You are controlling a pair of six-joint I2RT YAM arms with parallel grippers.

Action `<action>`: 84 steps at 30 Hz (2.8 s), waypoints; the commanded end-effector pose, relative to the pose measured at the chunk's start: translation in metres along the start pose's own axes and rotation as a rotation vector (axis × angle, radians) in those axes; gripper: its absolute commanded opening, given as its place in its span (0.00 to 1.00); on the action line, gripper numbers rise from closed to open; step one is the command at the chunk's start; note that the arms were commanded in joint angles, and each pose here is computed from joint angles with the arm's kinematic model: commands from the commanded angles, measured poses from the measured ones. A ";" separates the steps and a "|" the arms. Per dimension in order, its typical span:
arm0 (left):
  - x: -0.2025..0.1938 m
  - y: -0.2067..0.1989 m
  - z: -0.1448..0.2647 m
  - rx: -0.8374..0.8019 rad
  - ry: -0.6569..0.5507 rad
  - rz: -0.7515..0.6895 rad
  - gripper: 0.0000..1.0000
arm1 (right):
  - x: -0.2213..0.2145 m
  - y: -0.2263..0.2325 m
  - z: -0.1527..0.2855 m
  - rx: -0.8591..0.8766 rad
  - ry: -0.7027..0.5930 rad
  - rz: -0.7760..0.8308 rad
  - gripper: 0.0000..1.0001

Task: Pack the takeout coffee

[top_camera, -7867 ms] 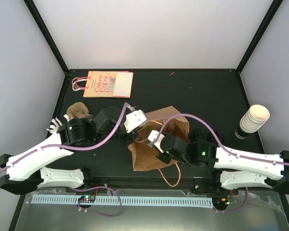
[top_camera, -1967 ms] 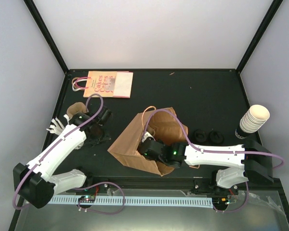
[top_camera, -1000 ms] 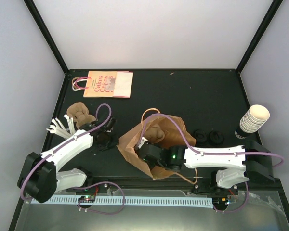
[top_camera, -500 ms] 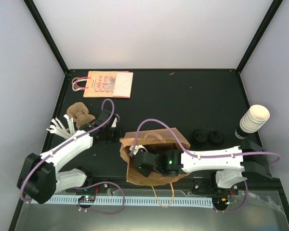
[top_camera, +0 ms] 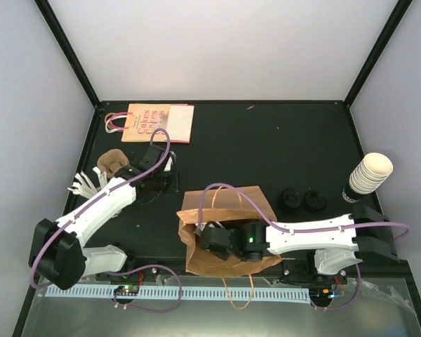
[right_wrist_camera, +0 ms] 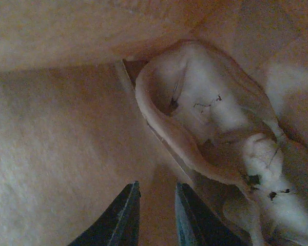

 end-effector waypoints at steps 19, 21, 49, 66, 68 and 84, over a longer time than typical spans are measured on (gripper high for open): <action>0.055 -0.026 -0.064 -0.223 0.092 -0.190 0.49 | -0.009 0.006 0.001 -0.130 0.079 0.341 0.24; 0.056 -0.028 -0.067 -0.250 0.094 -0.196 0.52 | -0.010 0.005 0.001 -0.135 0.079 0.341 0.24; 0.053 -0.039 -0.083 -0.401 0.163 -0.228 0.92 | -0.014 0.001 0.003 -0.145 0.073 0.372 0.25; 0.044 -0.044 -0.095 -0.469 0.200 -0.225 0.76 | -0.016 -0.001 0.002 -0.157 0.077 0.391 0.25; 0.042 -0.046 -0.098 -0.481 0.210 -0.228 0.73 | -0.016 -0.001 0.000 -0.162 0.078 0.393 0.25; 0.049 -0.055 -0.084 -0.473 0.166 -0.257 0.67 | -0.007 -0.005 0.005 -0.260 0.031 0.385 0.24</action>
Point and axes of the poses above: each gripper's point midway between its finger pads, its own z axis back along the fingers, its own y axis along the line the jaws close on, x = y × z, the point moved 10 cm from there along z, back along the fingers, and after that the axes turned 14 degrees about -z, right-handed, at the moved point
